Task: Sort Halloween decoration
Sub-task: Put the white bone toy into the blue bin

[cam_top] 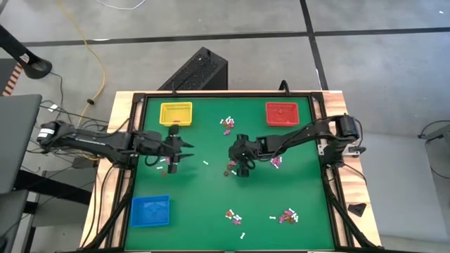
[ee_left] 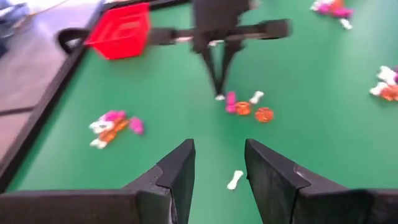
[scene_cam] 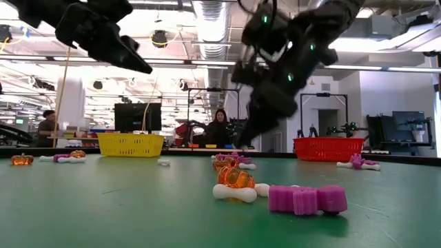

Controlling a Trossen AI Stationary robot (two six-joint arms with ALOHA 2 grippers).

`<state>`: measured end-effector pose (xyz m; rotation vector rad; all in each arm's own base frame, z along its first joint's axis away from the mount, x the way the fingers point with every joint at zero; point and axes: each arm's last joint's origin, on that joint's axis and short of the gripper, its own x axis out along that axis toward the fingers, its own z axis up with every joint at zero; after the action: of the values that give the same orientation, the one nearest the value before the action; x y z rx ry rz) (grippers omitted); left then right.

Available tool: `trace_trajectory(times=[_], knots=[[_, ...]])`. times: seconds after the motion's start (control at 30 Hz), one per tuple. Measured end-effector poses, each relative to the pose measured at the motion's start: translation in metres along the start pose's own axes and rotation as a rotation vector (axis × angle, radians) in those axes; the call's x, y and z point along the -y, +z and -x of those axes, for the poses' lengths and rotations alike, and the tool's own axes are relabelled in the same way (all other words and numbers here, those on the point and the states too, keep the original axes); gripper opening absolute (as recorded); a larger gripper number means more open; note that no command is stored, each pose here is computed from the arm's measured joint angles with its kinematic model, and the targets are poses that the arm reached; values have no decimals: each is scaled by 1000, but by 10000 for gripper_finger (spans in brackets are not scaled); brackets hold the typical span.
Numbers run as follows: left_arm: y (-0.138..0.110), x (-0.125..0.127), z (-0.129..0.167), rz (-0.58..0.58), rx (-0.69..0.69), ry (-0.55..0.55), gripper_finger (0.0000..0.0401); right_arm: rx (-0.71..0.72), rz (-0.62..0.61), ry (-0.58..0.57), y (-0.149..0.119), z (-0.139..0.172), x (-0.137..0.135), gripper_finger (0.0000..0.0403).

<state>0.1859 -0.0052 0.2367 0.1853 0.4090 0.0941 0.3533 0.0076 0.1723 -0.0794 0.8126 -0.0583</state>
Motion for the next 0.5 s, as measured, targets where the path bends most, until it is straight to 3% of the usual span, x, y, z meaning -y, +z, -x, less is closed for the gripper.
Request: trace_trajectory(times=[0.13, 0.27, 0.5], knots=[[0, -3, 13, 30, 8, 29, 130, 88, 5, 12, 17, 10, -6, 19], [-3, -6, 22, 35, -21, 72, 130, 322, 7, 76, 43, 16, -19, 19], [-10, -14, 28, 61, -104, 350, 130, 659, 98, 207, 78, -10, -50, 19]])
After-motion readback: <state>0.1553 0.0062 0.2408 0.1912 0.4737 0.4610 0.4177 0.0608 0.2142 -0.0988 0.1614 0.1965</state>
